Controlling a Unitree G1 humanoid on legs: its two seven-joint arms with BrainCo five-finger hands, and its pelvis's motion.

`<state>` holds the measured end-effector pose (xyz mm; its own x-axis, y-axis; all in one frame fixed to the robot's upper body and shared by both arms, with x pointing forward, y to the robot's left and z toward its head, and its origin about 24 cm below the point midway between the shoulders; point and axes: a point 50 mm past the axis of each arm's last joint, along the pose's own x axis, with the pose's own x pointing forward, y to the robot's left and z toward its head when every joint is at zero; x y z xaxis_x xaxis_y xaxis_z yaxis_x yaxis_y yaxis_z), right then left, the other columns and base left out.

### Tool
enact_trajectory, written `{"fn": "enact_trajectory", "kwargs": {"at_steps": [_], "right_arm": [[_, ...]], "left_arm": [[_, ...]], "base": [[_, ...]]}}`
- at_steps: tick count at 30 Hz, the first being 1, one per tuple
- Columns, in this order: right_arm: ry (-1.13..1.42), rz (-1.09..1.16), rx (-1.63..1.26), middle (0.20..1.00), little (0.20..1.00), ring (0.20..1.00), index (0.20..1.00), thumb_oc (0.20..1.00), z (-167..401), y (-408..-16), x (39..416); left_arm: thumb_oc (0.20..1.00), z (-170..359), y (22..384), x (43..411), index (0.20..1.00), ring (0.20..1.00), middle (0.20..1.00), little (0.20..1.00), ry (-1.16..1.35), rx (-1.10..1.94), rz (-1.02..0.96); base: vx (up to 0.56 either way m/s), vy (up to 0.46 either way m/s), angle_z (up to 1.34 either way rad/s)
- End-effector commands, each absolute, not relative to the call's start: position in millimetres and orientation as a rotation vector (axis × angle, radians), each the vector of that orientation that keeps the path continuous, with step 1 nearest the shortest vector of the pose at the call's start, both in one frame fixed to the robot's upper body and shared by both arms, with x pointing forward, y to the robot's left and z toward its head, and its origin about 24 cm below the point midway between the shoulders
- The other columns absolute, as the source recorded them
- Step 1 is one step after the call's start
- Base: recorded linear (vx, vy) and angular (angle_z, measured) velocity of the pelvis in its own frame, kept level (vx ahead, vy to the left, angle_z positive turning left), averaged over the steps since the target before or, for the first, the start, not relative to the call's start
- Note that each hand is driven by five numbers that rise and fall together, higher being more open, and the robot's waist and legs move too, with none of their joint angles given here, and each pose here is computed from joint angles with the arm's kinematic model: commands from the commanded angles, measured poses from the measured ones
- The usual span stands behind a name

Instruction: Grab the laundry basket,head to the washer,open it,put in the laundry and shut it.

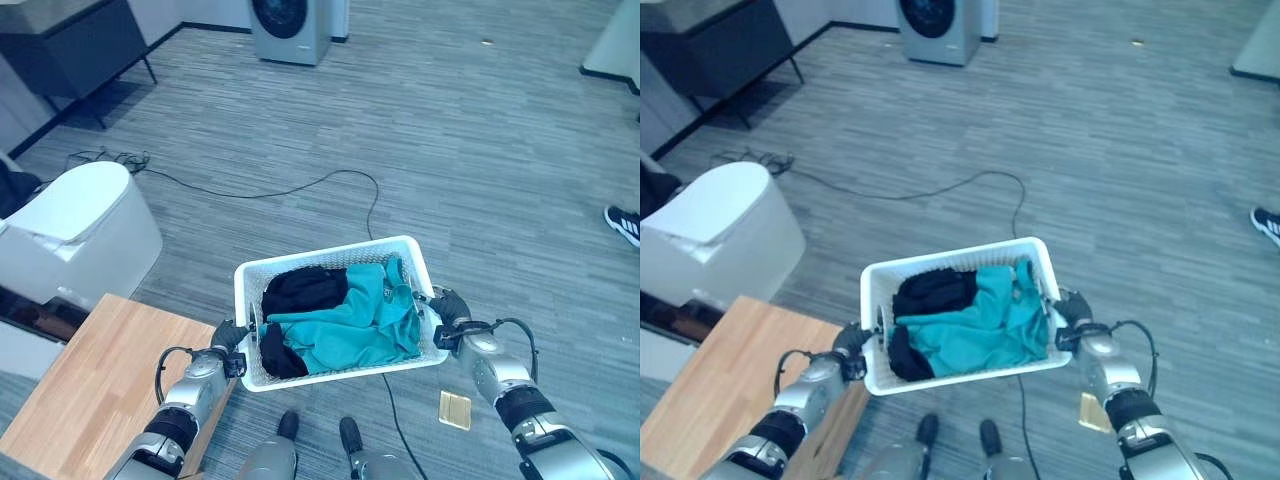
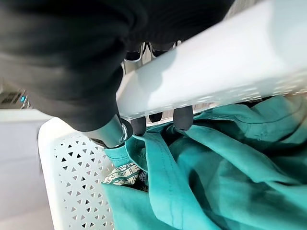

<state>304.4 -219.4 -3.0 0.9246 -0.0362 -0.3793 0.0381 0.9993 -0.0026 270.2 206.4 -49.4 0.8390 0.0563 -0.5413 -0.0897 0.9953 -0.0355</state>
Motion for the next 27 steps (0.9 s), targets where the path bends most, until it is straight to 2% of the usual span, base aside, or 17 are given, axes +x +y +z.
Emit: {"fn": "enact_trajectory", "kwargs": {"at_steps": [1, 7, 11, 20, 27], "right_arm": [[0.21, 0.057, 0.114, 0.2, 0.2, 0.2, 0.2, 0.2, 27, -193, 325], [0.193, 0.055, 0.136, 0.2, 0.2, 0.2, 0.2, 0.2, 28, -193, 319], [0.258, 0.039, 0.138, 0.2, 0.2, 0.2, 0.2, 0.2, 10, -195, 315], [0.308, 0.012, 0.159, 0.2, 0.2, 0.2, 0.2, 0.2, -4, -215, 298], [0.359, 0.024, 0.184, 0.2, 0.2, 0.2, 0.2, 0.2, -13, -213, 297]], "left_arm": [[0.2, -3, 202, 312, 0.2, 0.2, 0.2, 0.2, 0.332, -0.12, 0.056], [0.2, 16, 182, 324, 0.2, 0.2, 0.2, 0.2, 0.26, -0.137, -0.004], [0.2, 18, 173, 333, 0.2, 0.2, 0.2, 0.2, 0.28, -0.099, -0.025], [0.2, 9, 189, 332, 0.2, 0.2, 0.2, 0.2, 0.331, -0.068, 0.02], [0.2, -8, 195, 322, 0.2, 0.2, 0.2, 0.2, 0.405, -0.067, 0.034]], "base": [[0.18, 0.252, -0.91], [0.09, 0.1, -0.64], [0.1, 0.023, -0.36], [0.08, -0.022, 0.45], [0.04, -0.02, 0.19]]}}
